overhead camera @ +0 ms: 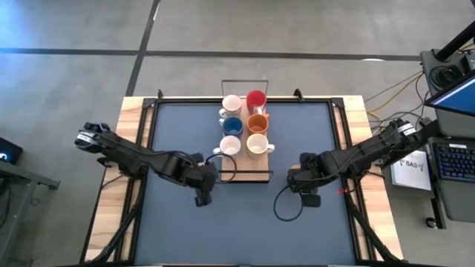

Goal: Place coffee mugs
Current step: Put the yellow mug on the shelf

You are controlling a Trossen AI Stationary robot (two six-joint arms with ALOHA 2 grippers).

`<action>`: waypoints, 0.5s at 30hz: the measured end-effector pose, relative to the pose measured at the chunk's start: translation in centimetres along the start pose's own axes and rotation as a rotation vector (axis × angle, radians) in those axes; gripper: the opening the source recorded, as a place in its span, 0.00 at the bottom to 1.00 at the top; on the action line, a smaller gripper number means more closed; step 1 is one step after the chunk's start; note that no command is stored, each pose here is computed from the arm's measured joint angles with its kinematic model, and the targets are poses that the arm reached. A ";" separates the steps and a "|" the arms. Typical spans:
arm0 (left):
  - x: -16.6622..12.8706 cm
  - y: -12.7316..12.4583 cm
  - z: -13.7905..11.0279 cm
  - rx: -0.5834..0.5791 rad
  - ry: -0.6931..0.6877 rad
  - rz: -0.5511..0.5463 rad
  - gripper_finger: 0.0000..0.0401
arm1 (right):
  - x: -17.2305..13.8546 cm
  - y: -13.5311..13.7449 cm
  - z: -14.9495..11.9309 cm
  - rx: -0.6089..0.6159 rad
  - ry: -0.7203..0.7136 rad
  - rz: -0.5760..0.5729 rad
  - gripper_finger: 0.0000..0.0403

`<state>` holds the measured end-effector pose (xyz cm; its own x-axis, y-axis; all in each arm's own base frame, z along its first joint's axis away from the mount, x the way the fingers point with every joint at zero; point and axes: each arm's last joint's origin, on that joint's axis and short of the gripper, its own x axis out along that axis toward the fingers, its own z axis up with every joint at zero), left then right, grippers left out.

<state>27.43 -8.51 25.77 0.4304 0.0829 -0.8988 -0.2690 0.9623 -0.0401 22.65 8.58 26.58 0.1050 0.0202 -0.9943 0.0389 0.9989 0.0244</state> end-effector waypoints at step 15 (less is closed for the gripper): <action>-5.4 -2.6 2.5 0.049 -0.196 -0.020 0.31 | 2.5 -0.4 -1.0 -0.136 0.064 -0.025 0.27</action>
<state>27.93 -10.78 31.82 0.5959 0.1076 -0.7958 -0.2187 0.9753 -0.0319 21.89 8.28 24.01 0.0420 -0.0061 -0.9991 -0.0949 0.9954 -0.0101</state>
